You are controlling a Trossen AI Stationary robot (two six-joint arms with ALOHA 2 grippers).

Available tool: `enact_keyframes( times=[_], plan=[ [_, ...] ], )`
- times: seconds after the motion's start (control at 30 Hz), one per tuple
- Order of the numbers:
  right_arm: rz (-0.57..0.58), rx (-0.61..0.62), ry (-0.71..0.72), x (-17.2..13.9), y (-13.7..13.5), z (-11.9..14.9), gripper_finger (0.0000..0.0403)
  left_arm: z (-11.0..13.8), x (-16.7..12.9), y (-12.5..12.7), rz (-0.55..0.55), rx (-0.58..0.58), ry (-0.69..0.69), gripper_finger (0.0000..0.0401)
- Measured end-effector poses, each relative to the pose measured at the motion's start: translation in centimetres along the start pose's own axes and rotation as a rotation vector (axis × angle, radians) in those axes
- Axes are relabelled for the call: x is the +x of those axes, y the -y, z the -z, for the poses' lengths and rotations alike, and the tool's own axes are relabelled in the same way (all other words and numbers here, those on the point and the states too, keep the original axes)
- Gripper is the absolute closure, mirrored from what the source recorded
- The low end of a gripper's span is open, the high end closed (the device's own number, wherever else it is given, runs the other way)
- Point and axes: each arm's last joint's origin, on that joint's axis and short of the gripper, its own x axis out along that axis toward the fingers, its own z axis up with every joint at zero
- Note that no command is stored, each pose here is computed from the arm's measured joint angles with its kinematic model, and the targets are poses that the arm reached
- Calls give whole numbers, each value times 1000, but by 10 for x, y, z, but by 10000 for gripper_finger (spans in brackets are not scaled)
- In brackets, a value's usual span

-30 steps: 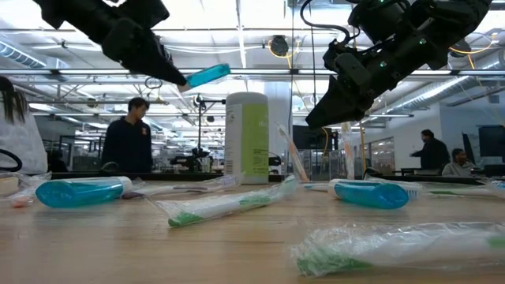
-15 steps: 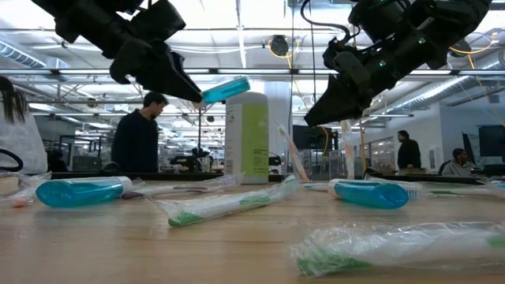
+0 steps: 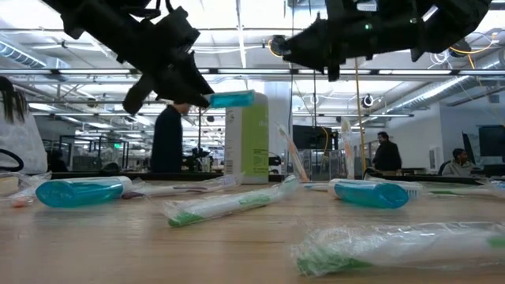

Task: Pick & Place toothbrushing station
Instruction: Put the blue mouthwash into the transparent organizer

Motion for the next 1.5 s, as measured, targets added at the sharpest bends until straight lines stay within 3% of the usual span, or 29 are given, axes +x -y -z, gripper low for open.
enact_keyframes(
  times=[0.1,0.27,0.47,0.6,0.7,0.83,1.0,1.17,1.37,1.5],
  plan=[
    [-21,27,100,-1,-3,-10,252,2,0,-1,-34,55,-53,316],
    [-48,142,87,-2,-8,-8,252,1,0,-4,-83,200,-97,315],
    [-8,-11,-62,-1,-3,6,252,-6,-1,-10,-118,290,8,314],
    [32,174,-154,0,9,14,252,-9,-1,-11,-120,513,70,314],
    [-24,262,-171,1,15,14,252,-10,-1,-10,-113,732,117,314],
    [-79,388,-191,10,17,24,252,-12,4,-10,-151,877,122,313],
    [-88,448,-259,24,18,49,252,-22,20,-11,-206,936,87,313],
    [-151,472,-269,29,17,59,252,-30,38,-13,-109,951,6,313],
    [-148,403,-269,30,19,60,252,-37,42,-21,11,924,-18,313],
    [-143,396,-261,30,21,59,252,-41,42,-27,7,903,21,313]
  ],
)
